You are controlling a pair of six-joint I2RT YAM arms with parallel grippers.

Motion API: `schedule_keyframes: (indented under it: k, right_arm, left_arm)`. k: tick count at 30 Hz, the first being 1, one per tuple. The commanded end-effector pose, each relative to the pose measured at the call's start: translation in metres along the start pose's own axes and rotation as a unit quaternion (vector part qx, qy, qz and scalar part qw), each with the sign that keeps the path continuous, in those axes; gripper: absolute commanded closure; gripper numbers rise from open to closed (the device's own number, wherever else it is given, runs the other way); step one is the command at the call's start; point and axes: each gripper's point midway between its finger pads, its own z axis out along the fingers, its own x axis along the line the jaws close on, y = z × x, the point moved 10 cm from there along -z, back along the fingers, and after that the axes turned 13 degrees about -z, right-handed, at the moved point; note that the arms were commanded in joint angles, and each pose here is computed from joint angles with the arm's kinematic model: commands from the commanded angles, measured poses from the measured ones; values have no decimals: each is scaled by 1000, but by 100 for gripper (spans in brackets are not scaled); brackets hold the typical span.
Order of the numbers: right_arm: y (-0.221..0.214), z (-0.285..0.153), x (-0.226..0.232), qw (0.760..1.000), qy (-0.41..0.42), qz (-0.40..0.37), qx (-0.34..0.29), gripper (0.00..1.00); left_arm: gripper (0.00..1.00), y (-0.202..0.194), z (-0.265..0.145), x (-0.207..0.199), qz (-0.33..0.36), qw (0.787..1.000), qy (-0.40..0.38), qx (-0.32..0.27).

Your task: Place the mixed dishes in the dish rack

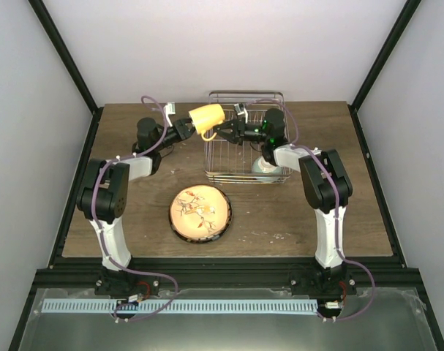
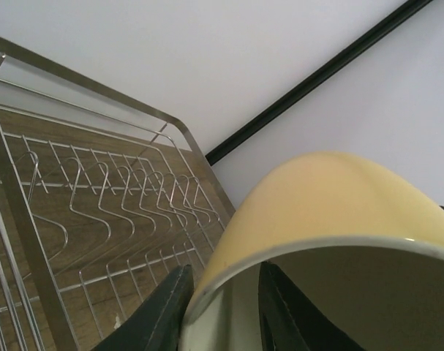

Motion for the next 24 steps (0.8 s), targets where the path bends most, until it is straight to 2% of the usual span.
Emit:
schedule_keyframes:
  k: [1, 12, 19, 24]
  right_arm:
    - [23, 0, 33, 995, 7, -82, -53, 99]
    - [28, -22, 40, 992, -7, -94, -82, 99]
    - [39, -31, 46, 989, -45, -125, -70, 99]
    - [45, -35, 56, 973, -137, -184, -5, 99]
  left_arm:
    - [72, -14, 1, -23, 27, 998, -37, 51]
    - [46, -16, -25, -11, 28, 999, 17, 42]
    - [41, -9, -54, -14, 31, 999, 39, 8]
    - [40, 2, -77, -22, 58, 996, 71, -12]
